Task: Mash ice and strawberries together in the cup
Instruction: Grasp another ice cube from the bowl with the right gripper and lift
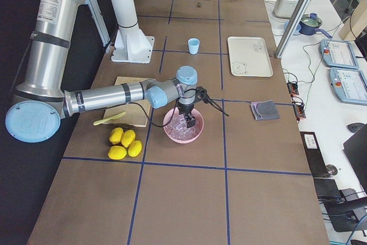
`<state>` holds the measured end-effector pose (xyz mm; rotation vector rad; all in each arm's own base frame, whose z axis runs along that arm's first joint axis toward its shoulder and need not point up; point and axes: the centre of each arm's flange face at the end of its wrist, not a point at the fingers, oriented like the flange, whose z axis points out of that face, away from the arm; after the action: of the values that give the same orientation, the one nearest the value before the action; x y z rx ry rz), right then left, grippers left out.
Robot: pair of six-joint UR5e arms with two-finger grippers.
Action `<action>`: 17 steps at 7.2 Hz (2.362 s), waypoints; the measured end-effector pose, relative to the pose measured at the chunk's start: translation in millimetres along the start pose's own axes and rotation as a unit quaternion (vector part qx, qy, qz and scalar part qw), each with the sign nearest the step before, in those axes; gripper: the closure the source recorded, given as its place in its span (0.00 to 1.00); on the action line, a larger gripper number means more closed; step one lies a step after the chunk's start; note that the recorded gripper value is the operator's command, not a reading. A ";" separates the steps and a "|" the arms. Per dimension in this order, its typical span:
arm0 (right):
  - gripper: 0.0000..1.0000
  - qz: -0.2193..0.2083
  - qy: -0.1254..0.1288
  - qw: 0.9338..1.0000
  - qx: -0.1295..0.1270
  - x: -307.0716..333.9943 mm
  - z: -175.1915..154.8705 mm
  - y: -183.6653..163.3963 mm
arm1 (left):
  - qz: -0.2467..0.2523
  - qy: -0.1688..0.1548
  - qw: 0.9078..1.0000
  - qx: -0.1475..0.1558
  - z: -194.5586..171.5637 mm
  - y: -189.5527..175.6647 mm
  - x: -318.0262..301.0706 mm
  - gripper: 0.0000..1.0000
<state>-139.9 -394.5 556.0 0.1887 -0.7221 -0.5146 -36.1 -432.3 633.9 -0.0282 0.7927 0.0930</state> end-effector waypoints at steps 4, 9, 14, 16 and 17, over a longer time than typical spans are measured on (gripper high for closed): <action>0.29 0.005 -0.019 1.000 -0.003 -21.9 8.5 -15.5 | 0.000 0.000 1.000 0.000 0.0 0.1 0.0 0.00; 0.41 0.017 -0.016 0.999 -0.029 -20.3 28.6 -8.9 | 0.000 0.000 1.000 0.000 0.2 0.1 -0.2 0.00; 0.86 0.016 -0.015 0.999 -0.037 -20.8 35.7 -5.8 | 0.001 0.000 1.000 0.001 -0.4 -0.1 0.4 0.00; 0.86 0.015 -0.016 0.999 -0.030 -20.4 30.5 -9.6 | 0.001 0.000 1.000 0.001 -0.7 -0.2 0.7 0.00; 0.96 0.019 -0.016 1.000 -0.016 -17.2 17.9 -13.6 | 0.001 0.000 1.000 0.001 -0.9 -0.2 0.9 0.00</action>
<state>-168.1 -397.3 554.6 0.1358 -0.7471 -0.4933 -36.0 -432.5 632.6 -0.0247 0.7932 0.0944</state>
